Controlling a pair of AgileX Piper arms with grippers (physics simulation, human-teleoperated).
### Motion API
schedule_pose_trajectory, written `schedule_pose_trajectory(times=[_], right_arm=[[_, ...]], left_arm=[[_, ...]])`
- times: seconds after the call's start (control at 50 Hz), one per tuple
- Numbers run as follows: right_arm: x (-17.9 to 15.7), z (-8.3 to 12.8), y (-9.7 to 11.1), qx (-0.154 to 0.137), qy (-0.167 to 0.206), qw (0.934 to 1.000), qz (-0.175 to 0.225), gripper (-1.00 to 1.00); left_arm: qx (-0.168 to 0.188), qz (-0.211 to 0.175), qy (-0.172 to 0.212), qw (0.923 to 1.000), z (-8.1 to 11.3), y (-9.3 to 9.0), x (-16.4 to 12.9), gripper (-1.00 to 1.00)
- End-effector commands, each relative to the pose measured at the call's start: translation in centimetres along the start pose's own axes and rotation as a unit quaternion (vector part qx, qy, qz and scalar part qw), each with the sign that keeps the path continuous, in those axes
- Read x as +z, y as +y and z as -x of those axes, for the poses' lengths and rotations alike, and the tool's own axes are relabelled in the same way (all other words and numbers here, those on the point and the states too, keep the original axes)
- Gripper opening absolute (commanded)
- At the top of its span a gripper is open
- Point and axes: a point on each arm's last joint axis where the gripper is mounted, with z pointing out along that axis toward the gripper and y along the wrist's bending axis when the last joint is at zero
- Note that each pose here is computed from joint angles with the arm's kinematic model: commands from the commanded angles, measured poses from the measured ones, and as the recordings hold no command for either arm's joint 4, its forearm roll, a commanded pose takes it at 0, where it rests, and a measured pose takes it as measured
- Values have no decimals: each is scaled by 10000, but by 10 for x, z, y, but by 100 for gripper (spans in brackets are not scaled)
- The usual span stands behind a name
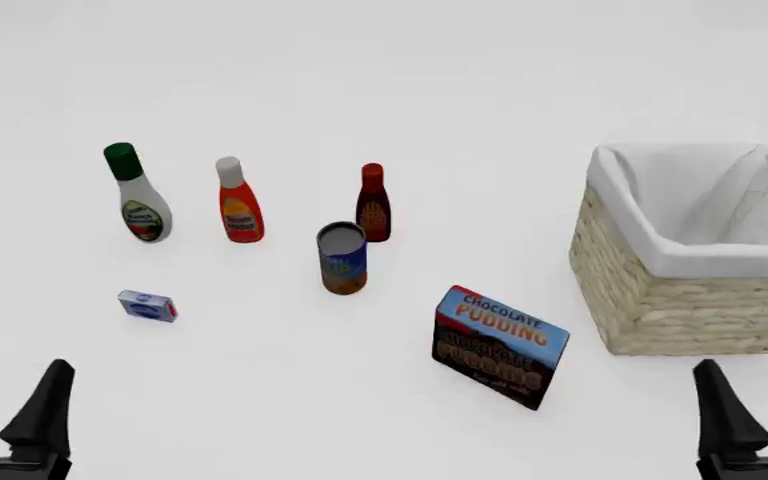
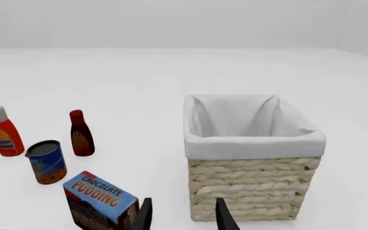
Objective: Pick the bbq sauce and place it in the basket.
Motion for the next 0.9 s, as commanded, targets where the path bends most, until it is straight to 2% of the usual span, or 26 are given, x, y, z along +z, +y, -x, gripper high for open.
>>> schedule_pose_trajectory(times=[0.02,0.28,0.34,0.38,0.42,0.46,0.74,0.84,0.9], right_arm=[[0,0,0,-26,25,10000,43,100],[0,-1,1,-64,94,9999,114,100],[1,-1,1,18,108,9999,99,100],[1,0,0,189,87,9998,-12,100],[1,0,0,13,94,10000,-4,100],[1,1,0,8,97,9999,40,100],[5,48,2,-12,-45,9998,186,100],[13,68,5,-46,-48,9992,395,100],[16,73,6,-29,-13,9989,474,100]], left_arm=[[0,0,0,10000,0,0,0,100],[0,0,0,10000,0,0,0,100],[0,0,0,10000,0,0,0,100],[0,0,0,10000,0,0,0,100],[0,0,0,10000,0,0,0,100],[0,0,0,10000,0,0,0,100],[0,0,0,10000,0,0,0,100],[0,0,0,10000,0,0,0,100],[0,0,0,10000,0,0,0,100]])
